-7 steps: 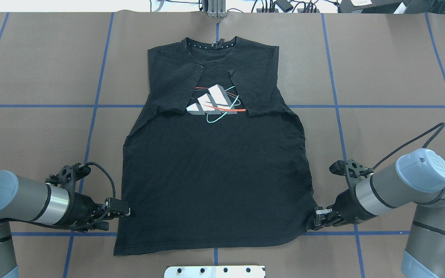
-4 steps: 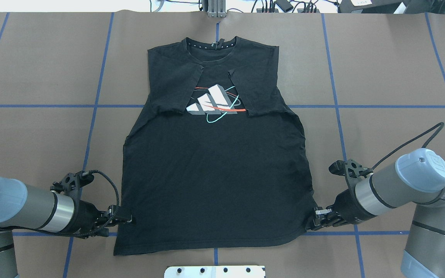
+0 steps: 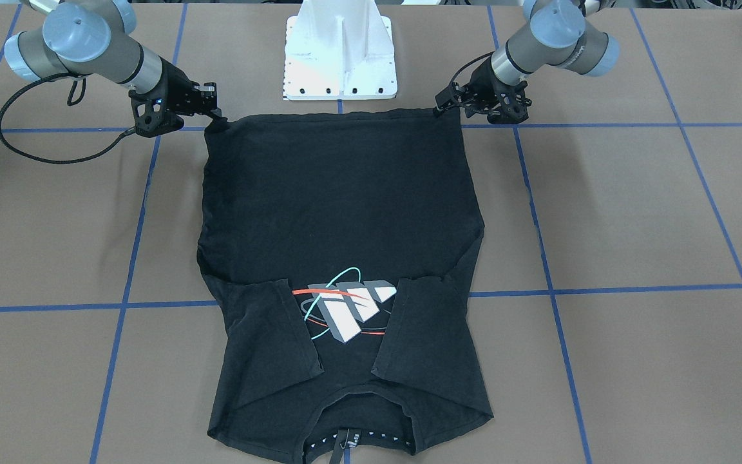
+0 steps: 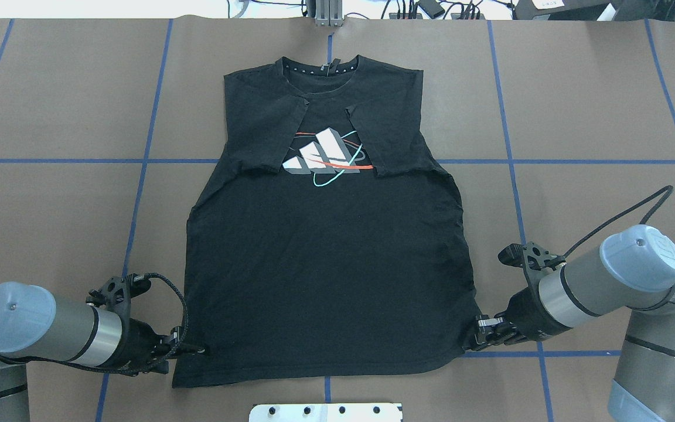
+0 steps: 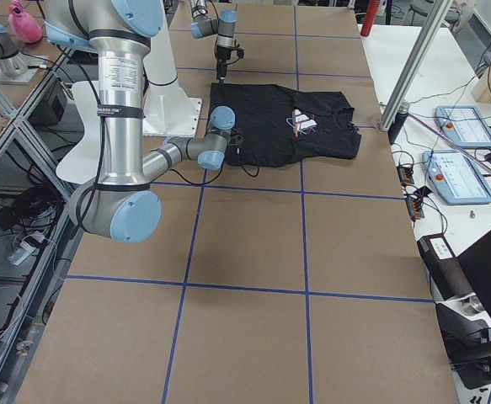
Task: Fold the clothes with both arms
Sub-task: 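Grasp the hem corner nearest the left gripper with the left gripper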
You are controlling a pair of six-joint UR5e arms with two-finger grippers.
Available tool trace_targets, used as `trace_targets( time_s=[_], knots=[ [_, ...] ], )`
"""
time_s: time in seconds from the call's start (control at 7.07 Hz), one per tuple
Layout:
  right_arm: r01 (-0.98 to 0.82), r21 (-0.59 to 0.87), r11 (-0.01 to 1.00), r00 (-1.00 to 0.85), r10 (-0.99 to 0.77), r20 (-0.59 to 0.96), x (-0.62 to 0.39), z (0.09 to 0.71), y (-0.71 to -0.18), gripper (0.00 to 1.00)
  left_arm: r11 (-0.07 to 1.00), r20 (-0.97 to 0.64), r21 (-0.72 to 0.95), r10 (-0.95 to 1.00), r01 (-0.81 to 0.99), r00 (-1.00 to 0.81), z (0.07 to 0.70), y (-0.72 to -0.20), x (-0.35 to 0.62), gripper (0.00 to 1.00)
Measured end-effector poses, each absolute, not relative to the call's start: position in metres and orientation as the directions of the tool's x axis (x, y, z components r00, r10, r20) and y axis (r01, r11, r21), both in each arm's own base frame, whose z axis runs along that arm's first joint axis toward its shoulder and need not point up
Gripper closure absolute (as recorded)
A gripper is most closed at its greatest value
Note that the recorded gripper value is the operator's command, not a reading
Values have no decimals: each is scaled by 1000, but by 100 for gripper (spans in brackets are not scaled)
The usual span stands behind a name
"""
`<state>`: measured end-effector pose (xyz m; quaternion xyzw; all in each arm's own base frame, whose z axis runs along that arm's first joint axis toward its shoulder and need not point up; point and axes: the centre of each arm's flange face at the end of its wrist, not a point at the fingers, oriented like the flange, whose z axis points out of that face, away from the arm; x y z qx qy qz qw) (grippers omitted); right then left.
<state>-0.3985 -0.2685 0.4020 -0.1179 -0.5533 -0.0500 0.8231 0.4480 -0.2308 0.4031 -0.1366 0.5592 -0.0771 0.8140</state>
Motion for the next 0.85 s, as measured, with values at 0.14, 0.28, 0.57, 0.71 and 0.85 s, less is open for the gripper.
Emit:
trace_targets(
  time_s=[0.14, 0.28, 0.57, 0.71, 0.85],
  knots=[
    [213, -139, 967, 382, 48, 923, -398, 402, -269, 100, 946, -884, -322, -289, -32, 367, 403, -226, 451, 13],
    [213, -139, 967, 382, 48, 923, -398, 402, -269, 100, 943, -881, -330, -293, -39, 370, 403, -221, 453, 13],
    [213, -137, 967, 380, 47, 924, -399, 400, -269, 100, 941, -880, -335, -293, -50, 374, 403, -215, 456, 12],
    [213, -136, 967, 378, 46, 925, -399, 399, -269, 100, 941, -879, -335, -292, -54, 377, 403, -213, 457, 12],
    [213, -136, 968, 378, 46, 925, -399, 399, -269, 100, 940, -879, -336, -291, -57, 379, 404, -211, 458, 12]
  ],
)
